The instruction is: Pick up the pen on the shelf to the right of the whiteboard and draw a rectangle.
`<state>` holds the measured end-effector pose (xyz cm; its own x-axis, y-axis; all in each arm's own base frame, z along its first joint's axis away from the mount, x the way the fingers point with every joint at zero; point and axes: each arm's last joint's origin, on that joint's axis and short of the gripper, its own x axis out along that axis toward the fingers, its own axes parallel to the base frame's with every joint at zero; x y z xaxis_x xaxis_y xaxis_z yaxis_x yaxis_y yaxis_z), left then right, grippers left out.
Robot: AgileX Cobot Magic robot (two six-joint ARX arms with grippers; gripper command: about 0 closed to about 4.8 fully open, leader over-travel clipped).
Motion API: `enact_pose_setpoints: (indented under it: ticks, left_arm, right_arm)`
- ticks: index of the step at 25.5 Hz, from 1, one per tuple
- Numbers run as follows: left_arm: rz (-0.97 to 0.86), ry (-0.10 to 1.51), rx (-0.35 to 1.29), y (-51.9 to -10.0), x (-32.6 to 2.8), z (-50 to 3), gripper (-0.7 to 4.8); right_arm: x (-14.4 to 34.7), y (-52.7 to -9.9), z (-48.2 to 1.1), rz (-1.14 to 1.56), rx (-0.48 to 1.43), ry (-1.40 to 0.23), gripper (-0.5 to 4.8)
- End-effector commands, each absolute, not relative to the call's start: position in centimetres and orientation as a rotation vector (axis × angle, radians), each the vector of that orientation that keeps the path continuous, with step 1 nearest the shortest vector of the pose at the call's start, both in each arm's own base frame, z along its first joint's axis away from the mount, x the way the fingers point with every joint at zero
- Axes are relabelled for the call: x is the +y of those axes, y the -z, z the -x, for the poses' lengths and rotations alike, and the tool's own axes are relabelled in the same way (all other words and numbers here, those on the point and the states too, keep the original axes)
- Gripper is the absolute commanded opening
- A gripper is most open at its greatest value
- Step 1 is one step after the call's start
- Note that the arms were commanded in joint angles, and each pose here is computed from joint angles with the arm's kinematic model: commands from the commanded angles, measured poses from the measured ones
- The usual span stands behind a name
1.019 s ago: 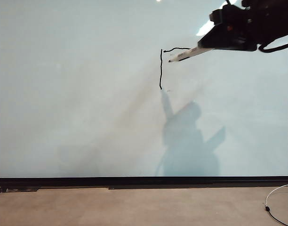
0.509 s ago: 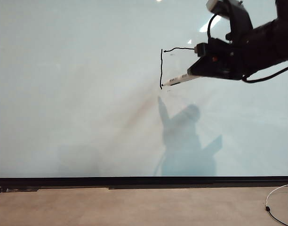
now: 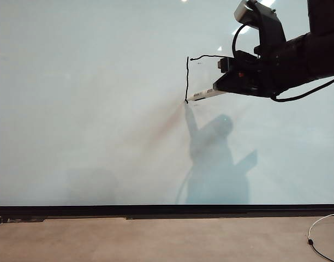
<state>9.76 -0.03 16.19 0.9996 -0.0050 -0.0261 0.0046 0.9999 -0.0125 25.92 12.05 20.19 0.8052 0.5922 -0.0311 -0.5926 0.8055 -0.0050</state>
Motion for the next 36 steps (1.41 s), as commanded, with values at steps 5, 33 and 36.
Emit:
enact_pose_setpoints:
  ticks: [5, 33, 36]
  left_arm:
    - [0.008, 0.005, 0.018, -16.3, 0.0, -9.7, -0.04]
    - [0.008, 0.005, 0.018, -16.3, 0.0, -9.7, -0.04]
    - [0.008, 0.005, 0.019, -16.3, 0.0, -9.8, -0.05]
  right_arm:
    - [12.1, -20.6, -26.2, 0.009, 0.008, -0.614, -0.06]
    - [9.9, -21.3, -25.7, 0.042, -0.001, -0.527, -0.06]
    - [9.6, -21.2, -25.7, 0.044, 0.009, -0.52, -0.06]
